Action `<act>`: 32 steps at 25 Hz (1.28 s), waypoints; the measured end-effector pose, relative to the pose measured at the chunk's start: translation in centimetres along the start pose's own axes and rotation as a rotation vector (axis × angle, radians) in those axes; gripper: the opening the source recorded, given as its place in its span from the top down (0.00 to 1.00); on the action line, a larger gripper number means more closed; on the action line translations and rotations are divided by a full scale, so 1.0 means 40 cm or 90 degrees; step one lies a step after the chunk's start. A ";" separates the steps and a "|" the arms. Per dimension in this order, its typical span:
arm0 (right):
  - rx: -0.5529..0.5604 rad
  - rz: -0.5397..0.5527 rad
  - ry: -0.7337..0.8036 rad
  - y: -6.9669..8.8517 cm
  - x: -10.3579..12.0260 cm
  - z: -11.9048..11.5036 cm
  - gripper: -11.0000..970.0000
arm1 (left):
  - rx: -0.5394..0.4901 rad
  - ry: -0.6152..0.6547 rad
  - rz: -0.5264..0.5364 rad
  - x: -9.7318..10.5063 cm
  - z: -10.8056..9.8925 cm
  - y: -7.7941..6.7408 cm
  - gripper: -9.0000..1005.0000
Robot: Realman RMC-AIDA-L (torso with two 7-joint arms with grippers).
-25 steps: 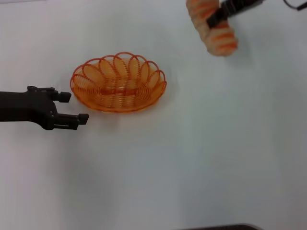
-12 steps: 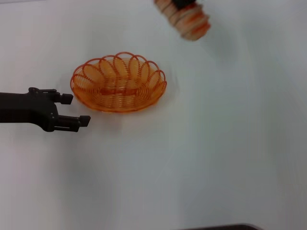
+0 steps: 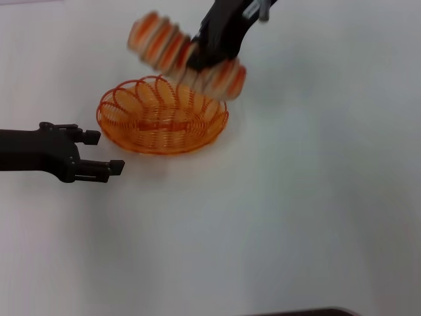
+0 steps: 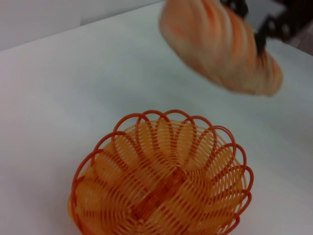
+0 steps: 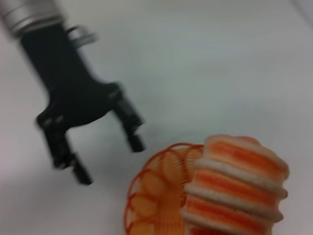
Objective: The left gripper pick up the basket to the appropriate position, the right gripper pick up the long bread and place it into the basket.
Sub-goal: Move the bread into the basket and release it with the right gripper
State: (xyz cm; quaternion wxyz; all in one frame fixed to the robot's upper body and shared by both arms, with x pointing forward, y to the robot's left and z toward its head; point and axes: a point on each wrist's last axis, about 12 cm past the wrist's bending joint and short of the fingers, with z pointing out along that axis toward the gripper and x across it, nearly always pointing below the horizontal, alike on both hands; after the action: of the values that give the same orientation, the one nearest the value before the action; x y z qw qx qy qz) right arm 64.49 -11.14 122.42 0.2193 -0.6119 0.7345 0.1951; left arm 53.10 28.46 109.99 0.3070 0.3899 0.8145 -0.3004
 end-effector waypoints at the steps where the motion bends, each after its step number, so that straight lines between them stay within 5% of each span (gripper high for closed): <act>1: -0.007 -0.025 0.007 0.009 -0.004 0.012 0.68 | 0.000 0.000 0.000 0.000 0.000 0.000 0.15; 12: -0.014 -0.230 0.093 0.044 -0.009 0.091 0.66 | 0.010 0.002 -0.004 0.000 0.005 -0.004 0.15; 32: 0.017 -0.289 0.093 0.031 -0.026 0.149 0.64 | 0.036 -0.006 -0.010 -0.008 0.027 -0.011 0.15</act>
State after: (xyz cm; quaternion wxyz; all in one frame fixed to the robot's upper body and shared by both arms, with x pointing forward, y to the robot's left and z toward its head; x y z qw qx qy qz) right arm 63.92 -6.75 118.09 0.2124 -0.7708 0.5945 0.0863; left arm 53.21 27.31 109.65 0.2974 0.3908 0.8072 -0.3276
